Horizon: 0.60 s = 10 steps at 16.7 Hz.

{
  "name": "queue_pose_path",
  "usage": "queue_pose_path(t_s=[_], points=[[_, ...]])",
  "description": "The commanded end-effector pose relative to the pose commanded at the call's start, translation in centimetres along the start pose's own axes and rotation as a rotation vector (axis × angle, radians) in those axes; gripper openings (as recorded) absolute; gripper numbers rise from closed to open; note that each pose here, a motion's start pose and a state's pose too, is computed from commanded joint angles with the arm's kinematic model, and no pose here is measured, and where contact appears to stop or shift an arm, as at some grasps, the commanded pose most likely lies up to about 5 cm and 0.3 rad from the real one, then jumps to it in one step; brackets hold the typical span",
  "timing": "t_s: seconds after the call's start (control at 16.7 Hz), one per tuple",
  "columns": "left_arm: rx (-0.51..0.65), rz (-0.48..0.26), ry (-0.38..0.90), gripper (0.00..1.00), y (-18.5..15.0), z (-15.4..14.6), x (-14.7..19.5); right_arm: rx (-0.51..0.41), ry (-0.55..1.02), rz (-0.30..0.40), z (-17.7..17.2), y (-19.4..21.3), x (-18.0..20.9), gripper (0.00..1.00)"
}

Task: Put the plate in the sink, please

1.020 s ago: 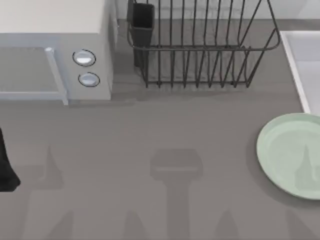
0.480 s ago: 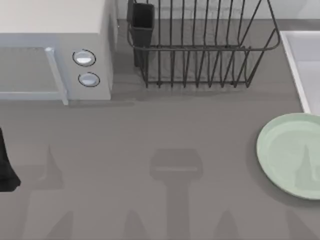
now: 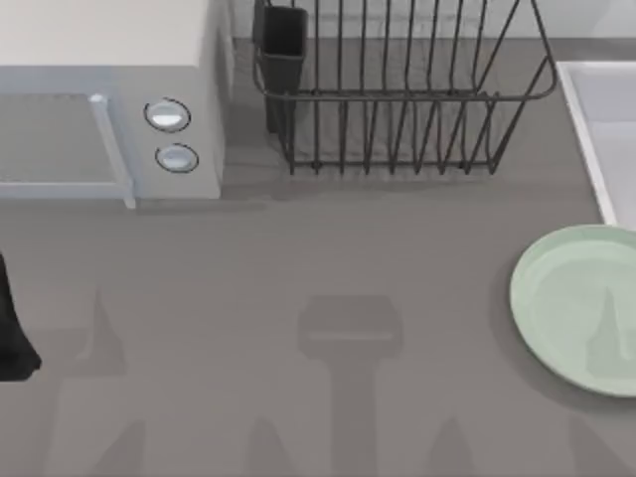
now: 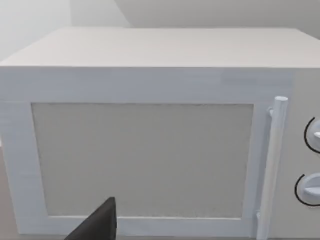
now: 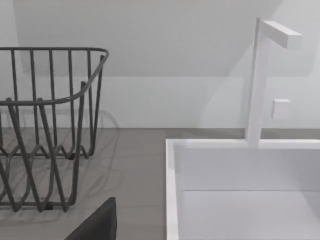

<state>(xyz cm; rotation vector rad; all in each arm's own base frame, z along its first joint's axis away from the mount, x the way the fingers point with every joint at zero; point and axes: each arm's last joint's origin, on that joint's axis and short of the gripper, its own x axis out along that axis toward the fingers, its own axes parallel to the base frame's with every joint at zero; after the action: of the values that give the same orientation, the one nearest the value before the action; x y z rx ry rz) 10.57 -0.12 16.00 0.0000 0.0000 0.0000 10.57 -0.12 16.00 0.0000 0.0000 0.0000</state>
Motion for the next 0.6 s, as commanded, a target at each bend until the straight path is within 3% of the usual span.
queue_pose_path(t_s=[0.36,0.6], points=[[0.000,0.000,0.000,1.00,0.0,0.0,0.0,0.008,0.025,0.008,0.6,0.1,0.0,1.00],[0.000,0.000,0.000,1.00,0.0,0.0,0.0,0.050,0.179,0.048,3.5,0.6,0.6,1.00]])
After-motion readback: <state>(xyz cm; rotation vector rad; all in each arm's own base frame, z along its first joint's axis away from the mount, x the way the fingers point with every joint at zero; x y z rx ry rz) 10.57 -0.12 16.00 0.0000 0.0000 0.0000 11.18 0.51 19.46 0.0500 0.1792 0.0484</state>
